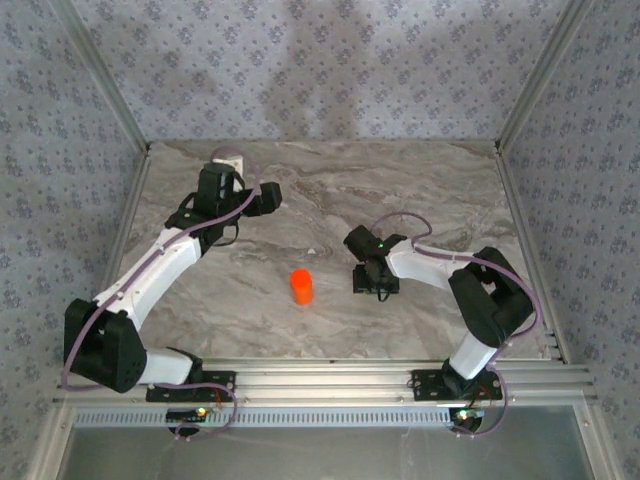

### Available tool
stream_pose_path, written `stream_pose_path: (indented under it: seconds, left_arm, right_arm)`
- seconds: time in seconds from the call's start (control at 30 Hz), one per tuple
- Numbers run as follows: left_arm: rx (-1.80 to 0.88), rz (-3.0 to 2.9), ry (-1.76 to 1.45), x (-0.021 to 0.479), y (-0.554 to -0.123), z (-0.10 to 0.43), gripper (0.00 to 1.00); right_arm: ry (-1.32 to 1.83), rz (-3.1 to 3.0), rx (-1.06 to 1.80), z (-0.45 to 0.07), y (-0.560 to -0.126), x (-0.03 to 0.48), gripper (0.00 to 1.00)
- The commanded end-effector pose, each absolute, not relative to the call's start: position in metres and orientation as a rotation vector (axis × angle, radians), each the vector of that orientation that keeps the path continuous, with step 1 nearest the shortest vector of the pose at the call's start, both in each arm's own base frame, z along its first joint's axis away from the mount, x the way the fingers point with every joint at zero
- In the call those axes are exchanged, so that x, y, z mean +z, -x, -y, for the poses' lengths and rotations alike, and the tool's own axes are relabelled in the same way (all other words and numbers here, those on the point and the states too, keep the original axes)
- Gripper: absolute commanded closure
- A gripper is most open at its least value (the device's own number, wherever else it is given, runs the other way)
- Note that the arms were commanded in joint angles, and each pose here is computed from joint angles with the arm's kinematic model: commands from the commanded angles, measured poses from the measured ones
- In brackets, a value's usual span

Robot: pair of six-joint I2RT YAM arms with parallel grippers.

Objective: Sort the pills into containers

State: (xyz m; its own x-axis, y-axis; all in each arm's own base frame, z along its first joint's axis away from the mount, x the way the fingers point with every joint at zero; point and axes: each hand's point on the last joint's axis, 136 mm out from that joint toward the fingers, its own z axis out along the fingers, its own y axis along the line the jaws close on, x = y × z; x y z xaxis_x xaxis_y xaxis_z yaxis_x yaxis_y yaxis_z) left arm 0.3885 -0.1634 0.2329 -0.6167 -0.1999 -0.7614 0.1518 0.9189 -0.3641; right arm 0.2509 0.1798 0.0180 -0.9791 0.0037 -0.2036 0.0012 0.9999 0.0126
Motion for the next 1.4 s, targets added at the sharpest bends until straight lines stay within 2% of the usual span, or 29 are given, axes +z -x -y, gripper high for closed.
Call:
stream_pose_path:
  seconds: [0.0,0.27,0.43,0.77,0.93,1.13,1.37]
  left_arm:
    - [-0.544,-2.162,0.019,0.237,-0.391,0.173,0.00]
    - [-0.550,-2.166,0.023,0.235,-0.393,0.174,0.00]
    - [-0.557,-2.175,0.022,0.231,-0.393,0.176,0.00]
    - [-0.578,-2.177,0.019,0.231,-0.397,0.181,0.00]
    - [-0.585,-2.181,0.018,0.231,-0.397,0.182,0.00]
    - [-0.612,-2.184,0.072,0.235,-0.397,0.182,0.00]
    - [-0.787,-2.192,0.386,0.253,-0.391,0.182,0.00]
  right_arm:
    - [-0.003,-2.927,0.011,-0.178,-0.253,0.022,0.36]
    - [-0.007,-2.918,0.041,-0.179,-0.256,0.020,0.48]
    - [0.004,-2.924,0.043,-0.180,-0.255,0.018,0.42]
    - [0.019,-2.921,0.005,-0.173,-0.258,0.016,0.42]
    - [0.078,-2.915,0.007,-0.174,-0.261,0.019,0.48]
    - [0.122,-2.915,0.038,-0.177,-0.260,0.021,0.64]
    - [0.248,-2.786,0.235,-0.196,-0.267,0.067,0.68]
